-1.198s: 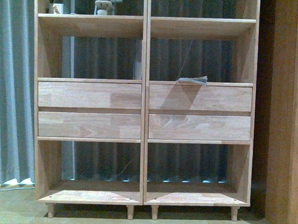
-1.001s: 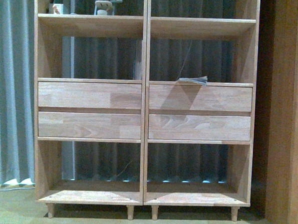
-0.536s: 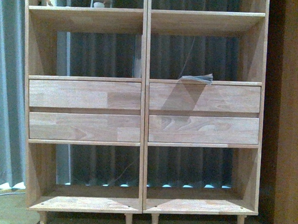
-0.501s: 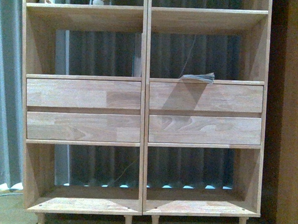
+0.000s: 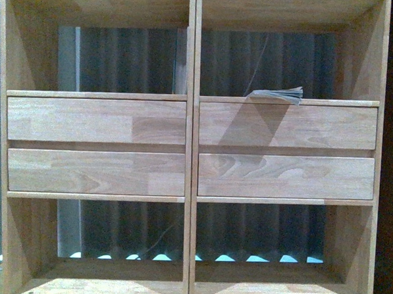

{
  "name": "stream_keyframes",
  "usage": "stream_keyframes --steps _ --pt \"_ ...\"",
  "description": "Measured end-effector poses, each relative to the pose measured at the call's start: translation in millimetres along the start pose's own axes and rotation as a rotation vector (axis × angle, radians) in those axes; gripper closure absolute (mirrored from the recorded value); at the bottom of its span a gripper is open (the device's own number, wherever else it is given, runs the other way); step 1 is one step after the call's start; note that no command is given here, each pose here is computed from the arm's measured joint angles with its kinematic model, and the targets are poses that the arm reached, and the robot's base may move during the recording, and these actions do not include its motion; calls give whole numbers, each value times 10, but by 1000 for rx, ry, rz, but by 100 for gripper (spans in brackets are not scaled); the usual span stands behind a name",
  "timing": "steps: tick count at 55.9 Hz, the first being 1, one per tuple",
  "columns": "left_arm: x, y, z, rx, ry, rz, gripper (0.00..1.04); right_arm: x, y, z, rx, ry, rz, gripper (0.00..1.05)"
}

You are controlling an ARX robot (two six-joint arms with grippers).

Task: Organize books on shelf

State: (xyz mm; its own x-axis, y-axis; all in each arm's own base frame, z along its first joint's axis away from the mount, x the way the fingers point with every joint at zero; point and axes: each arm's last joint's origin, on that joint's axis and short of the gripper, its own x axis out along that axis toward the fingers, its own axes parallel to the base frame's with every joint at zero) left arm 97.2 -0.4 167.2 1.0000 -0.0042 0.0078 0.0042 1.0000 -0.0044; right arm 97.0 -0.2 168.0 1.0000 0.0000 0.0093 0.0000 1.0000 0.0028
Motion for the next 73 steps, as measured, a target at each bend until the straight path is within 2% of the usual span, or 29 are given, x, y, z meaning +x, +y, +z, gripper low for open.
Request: stream_keyframes --steps 73 --pt "0 0 0 0 0 0 7 0 0 0 0 0 0 7"
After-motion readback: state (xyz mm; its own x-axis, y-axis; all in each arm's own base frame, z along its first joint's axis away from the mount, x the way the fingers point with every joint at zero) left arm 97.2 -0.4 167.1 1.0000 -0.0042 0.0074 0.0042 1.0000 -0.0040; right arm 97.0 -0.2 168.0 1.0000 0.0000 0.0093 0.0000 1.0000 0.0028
